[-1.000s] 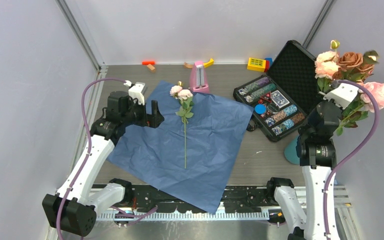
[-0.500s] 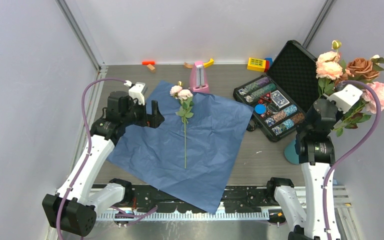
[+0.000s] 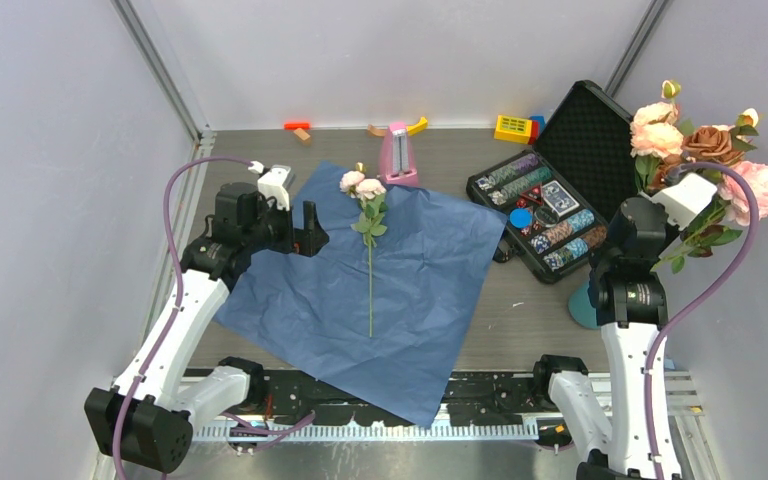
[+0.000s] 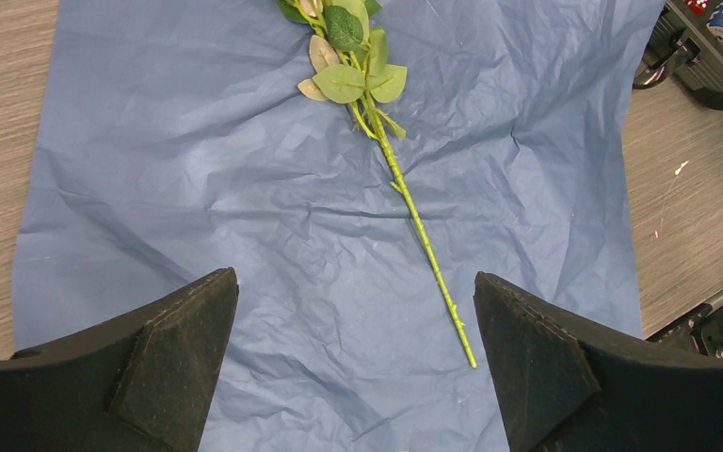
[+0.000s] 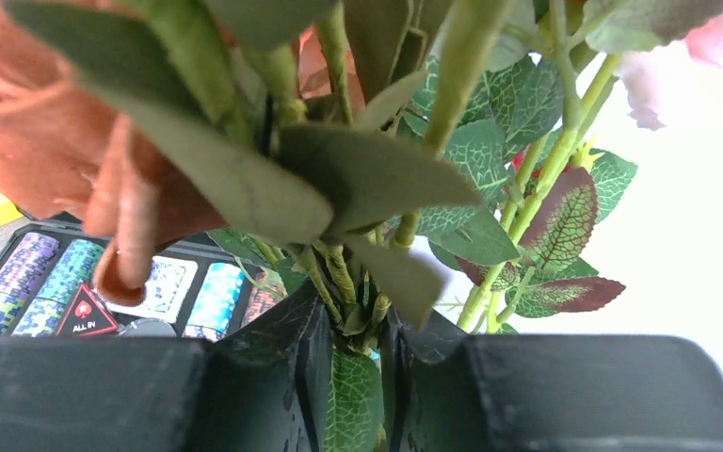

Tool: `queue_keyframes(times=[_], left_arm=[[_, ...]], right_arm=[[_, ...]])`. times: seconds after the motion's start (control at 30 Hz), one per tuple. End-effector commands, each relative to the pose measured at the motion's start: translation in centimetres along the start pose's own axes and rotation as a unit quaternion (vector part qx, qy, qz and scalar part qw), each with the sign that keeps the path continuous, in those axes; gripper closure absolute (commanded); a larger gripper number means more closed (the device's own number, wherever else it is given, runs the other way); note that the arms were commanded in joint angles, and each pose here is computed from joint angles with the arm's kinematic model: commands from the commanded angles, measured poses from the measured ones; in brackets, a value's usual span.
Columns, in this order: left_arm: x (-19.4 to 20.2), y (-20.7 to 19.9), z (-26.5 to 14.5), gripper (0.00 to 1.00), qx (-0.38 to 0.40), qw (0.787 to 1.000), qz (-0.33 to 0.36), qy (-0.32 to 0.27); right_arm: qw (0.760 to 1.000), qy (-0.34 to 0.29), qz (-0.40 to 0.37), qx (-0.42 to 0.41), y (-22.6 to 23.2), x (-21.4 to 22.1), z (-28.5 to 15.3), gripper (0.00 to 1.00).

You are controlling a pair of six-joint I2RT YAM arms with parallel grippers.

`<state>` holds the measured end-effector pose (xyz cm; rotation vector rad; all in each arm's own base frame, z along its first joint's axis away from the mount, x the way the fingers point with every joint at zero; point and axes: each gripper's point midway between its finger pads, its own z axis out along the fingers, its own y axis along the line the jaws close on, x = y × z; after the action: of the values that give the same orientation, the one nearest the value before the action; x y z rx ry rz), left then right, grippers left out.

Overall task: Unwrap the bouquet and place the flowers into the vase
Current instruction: Insert the fake flower into the vase.

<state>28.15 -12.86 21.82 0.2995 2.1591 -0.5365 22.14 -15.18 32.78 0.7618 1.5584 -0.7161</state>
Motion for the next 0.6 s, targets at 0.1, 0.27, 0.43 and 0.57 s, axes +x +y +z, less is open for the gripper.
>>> queue_keyframes(times=[0.1,0.27,0.43,0.57], left_arm=[[-0.5,-0.6,-0.3,0.00,0.013,1.000,0.013,-0.011],[-0.4,-0.6,-0.3,0.00,0.014,1.000,0.013,-0.011],[-0.5,-0.6,-0.4,0.00,0.014,1.000,0.014,-0.012],[-0.5,-0.7,-0.4,0.00,0.015,1.000,0.015,-0.012]], right_arm=[[1.000,-0.011,0.027,-0.008,-0.1,-0.5,-0.4,0.68],[0.999,-0.007,0.033,-0.021,0.3,-0.3,-0.6,0.63],[0.998,-0.004,0.041,-0.038,0.6,-0.1,-1.0,0.54],[0.997,-0.001,0.044,-0.056,0.9,0.0,-1.4,0.40]])
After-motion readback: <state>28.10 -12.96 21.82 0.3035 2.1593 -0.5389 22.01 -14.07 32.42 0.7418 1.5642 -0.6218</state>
